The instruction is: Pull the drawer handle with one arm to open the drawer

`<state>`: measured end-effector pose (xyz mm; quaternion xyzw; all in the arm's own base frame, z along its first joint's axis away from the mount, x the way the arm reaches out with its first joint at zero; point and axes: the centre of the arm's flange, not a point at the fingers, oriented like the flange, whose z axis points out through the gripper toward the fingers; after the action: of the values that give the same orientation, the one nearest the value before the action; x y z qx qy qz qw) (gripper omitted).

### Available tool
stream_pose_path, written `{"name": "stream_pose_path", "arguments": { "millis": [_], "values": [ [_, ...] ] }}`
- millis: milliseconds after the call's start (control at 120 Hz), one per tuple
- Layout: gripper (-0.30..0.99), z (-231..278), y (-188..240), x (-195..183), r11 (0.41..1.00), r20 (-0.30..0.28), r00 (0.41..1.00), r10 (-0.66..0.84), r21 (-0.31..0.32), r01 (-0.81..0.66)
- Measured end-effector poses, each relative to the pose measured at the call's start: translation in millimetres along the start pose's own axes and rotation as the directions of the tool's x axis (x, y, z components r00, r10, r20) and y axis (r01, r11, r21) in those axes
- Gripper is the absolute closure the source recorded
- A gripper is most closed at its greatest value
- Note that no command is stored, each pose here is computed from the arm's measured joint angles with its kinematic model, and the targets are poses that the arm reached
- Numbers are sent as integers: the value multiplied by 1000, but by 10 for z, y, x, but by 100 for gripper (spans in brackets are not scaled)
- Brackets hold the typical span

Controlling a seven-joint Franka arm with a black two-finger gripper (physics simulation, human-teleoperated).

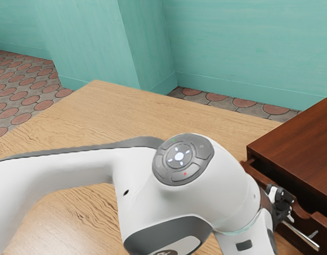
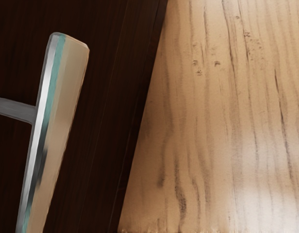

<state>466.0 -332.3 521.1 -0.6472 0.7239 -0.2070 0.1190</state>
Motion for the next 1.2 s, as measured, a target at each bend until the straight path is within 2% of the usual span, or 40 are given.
{"name": "stream_pose_path", "arguments": {
  "millis": [167, 458, 1200],
  "values": [
    [5, -136, 116, -17, 1000, 6, 1000, -2, 15, 2],
    [0, -151, 246, -60, 1000, 17, 1000, -14, 12, 14],
    [0, -389, 766, -178, 999, 54, 998, -43, 33, 42]
  ]
}}
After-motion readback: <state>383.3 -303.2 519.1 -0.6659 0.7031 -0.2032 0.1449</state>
